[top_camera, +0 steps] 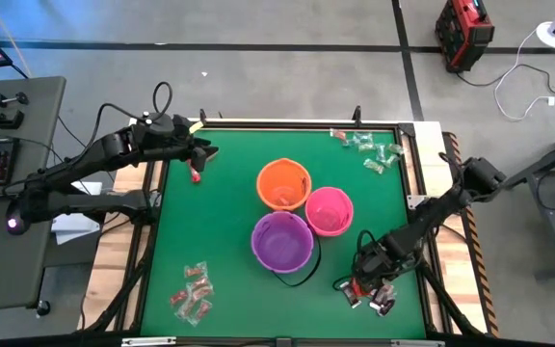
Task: Sort candy by brand, put in halloween buckets
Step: Put the orange gummy into the orange bucket
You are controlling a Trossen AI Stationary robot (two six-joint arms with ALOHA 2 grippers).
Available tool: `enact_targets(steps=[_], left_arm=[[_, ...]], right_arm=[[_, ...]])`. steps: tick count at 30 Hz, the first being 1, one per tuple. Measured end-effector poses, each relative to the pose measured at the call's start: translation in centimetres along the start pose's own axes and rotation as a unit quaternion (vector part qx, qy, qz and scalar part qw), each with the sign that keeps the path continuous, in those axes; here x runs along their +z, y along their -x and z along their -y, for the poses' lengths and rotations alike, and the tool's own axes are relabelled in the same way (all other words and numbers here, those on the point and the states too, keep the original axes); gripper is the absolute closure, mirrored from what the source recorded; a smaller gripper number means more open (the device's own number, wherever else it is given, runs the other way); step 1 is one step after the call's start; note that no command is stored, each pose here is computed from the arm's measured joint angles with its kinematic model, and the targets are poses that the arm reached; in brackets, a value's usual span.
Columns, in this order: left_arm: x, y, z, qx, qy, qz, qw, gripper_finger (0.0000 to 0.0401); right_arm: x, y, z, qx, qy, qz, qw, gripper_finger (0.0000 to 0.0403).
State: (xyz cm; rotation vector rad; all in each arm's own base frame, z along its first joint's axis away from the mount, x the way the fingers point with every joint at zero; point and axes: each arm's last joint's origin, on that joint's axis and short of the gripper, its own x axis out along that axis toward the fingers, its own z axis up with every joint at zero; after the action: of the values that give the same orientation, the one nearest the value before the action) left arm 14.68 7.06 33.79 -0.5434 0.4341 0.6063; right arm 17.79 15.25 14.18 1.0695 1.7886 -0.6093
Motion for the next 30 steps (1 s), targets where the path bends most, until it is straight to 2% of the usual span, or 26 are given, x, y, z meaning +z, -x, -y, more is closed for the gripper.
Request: enact_targets(steps=[4,8,10,13,16,19,23,27,30], left_arm=[[0.0,0.0,0.0,0.0,0.0,0.0,1.0,0.0214],[0.0,0.0,0.0,0.001,0.0,0.0,1.0,0.0214],[0.0,0.0,0.0,0.002,0.0,0.001,1.0,0.0214],[0.0,0.0,0.0,0.005,-0.003,0.003,1.0,0.0214],[0.0,0.0,0.0,0.007,-0.012,0.003,1.0,0.0214],[0.0,0.0,-0.1,0.009,-0.011,0.004,1.0,0.0214],[0.0,0.0,-0.1,0.009,-0.001,0.005,1.0,0.0214],[0.0,0.0,0.0,-0.008,0.006,-0.004,1.0,0.0214],[-0.1,0.0,0.2,-0.027,0.02,-0.014,0.999,0.0214]], right_arm=[[-0.3,0.7,-0.2,0.007,0.006,-0.003,1.0,0.032],[-1.7,3.4,-0.3,0.013,0.039,-0.002,0.999,0.0387],[-2.4,5.2,-0.1,0.007,0.048,0.005,0.999,0.0394],[-3.3,8.6,0.2,0.011,0.054,0.028,0.998,0.0378],[-3.4,12.5,-0.2,0.062,0.074,0.111,0.989,0.0371],[-2.4,16.2,-1.4,0.137,0.107,0.24,0.955,0.0376],[0.7,20.0,-3.3,0.203,0.164,0.386,0.885,0.039],[5.2,22.2,-5.1,0.224,0.222,0.485,0.815,0.0391],[8.5,23.0,-6.0,0.211,0.249,0.529,0.783,0.0385]])
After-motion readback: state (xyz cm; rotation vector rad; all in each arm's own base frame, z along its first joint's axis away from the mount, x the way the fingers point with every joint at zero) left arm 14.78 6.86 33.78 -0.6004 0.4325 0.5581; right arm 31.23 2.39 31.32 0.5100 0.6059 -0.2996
